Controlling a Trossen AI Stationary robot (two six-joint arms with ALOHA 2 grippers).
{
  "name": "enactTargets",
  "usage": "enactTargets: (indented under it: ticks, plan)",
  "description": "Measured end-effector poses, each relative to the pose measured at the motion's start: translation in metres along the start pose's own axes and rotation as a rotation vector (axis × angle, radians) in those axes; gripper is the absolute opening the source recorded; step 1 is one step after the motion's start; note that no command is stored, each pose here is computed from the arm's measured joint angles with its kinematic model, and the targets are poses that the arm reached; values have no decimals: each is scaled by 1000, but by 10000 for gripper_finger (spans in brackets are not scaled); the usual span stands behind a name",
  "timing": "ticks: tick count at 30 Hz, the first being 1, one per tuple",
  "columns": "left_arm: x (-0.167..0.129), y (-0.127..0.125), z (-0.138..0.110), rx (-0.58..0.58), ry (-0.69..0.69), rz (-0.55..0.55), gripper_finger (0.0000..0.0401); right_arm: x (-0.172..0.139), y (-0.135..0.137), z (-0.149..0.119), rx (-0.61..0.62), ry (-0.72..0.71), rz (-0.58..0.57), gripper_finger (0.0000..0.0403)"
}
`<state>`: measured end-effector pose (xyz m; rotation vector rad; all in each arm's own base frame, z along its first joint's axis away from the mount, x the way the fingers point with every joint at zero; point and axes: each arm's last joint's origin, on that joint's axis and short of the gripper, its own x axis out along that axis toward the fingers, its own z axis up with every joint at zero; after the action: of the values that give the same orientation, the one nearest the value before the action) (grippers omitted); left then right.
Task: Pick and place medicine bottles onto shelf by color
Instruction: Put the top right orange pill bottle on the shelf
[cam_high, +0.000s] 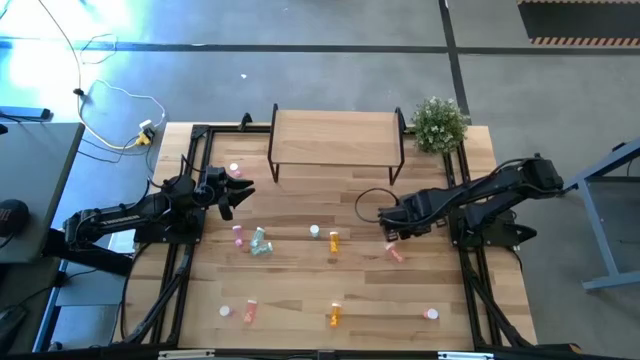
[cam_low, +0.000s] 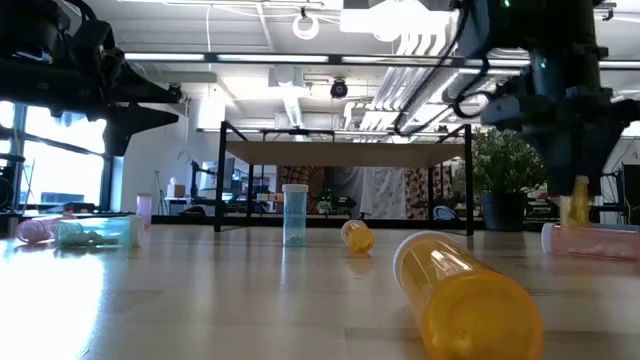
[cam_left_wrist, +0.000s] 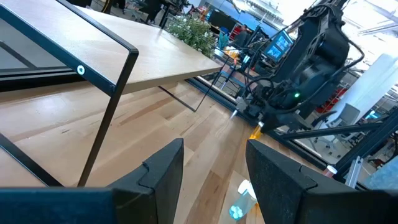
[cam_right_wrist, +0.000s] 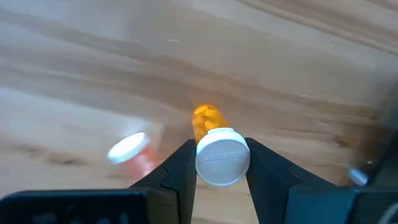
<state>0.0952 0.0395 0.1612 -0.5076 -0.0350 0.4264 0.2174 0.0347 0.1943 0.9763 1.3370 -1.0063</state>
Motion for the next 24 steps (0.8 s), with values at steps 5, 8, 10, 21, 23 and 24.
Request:
enactTargets:
  ticks: [5,8,10,21,23,24]
  plan:
    - [0,0,0,0,0,0,165,-31,18,3,-44,-41,118,107]
    - [0,0,0,0,0,0,165,-54,28,7,-62,-95,192,107]
    - [0,0,0,0,0,0,165,-69,33,11,-67,-133,235,106]
    - [0,0,0,0,0,0,165,-137,38,55,-104,-384,378,106]
    - [0,0,0,0,0,0,165,-151,35,67,-114,-438,389,106]
    - [0,0,0,0,0,0,165,-157,33,74,-122,-463,393,106]
